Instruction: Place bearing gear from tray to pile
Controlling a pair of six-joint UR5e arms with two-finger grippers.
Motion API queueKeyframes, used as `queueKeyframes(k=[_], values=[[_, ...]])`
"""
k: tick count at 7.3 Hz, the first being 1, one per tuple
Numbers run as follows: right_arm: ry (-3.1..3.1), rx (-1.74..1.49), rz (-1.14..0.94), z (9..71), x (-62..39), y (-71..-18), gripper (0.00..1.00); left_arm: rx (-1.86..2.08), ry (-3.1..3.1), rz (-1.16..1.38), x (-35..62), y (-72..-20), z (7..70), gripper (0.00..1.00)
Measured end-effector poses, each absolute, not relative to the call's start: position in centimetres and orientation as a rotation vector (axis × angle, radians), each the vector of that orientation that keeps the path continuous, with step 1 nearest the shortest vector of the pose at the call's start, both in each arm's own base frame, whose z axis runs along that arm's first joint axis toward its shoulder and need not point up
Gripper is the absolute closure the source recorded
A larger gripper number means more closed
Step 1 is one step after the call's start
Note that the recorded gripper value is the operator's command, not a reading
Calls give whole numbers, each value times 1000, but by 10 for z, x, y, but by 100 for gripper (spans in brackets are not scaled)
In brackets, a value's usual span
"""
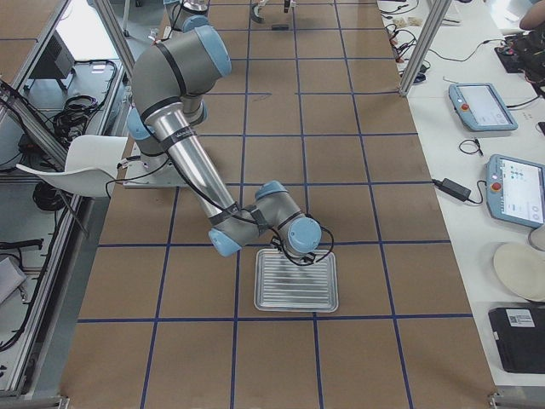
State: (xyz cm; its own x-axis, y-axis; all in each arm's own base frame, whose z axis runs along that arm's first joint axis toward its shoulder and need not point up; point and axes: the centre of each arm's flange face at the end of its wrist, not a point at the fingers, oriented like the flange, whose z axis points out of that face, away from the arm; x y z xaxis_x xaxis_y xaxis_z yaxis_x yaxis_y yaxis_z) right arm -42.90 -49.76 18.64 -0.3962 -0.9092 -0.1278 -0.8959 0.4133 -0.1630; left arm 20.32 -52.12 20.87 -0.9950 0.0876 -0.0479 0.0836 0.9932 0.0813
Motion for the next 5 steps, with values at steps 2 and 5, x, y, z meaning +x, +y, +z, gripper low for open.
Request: queueKeyframes(k=[2,5], values=[[2467,-1608,-111,182,-426,-502,44,141,3085,132,209,-521,205,0],[2470,-1610,-115,181,-426,-504,100,137,3082,127,210,-522,209,0]])
